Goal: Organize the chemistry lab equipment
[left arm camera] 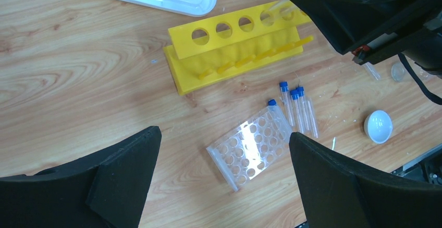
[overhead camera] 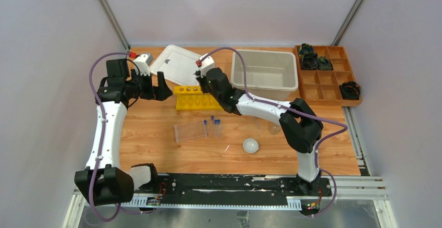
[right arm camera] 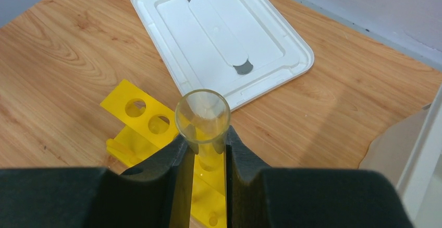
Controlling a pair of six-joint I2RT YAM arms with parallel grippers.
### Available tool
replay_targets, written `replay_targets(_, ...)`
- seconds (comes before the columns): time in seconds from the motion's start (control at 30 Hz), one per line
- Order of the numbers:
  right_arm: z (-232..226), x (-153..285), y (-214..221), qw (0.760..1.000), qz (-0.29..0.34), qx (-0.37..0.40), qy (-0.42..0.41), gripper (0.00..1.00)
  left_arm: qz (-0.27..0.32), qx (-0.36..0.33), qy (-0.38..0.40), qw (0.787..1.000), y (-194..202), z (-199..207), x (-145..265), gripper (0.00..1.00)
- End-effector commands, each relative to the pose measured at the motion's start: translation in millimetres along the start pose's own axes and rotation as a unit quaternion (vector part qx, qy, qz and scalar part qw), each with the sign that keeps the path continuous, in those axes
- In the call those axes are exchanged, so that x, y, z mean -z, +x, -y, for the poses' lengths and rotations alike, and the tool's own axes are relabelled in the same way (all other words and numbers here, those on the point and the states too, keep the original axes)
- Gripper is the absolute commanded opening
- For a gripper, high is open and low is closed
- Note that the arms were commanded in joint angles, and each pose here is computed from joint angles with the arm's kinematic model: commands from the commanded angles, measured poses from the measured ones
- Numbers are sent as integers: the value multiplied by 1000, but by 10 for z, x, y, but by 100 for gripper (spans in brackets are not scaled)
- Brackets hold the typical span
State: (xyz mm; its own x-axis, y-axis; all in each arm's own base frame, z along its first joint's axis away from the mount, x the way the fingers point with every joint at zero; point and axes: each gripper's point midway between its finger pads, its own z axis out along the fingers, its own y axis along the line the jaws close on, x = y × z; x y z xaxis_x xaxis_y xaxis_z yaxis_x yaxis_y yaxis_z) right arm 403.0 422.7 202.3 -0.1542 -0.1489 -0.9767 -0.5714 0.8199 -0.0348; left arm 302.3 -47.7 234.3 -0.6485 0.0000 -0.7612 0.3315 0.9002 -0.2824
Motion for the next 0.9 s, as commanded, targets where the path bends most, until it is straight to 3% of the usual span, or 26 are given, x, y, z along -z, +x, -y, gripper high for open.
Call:
replay_targets(0.0,75,-86,98,1000,11,-17,14,0,13,-16,-4,1000,-79,9,71,100)
replay_targets(0.87,95,-205,576,1000,-12,-10,27,0,26,-42,-27,998,-163,-42,148,100)
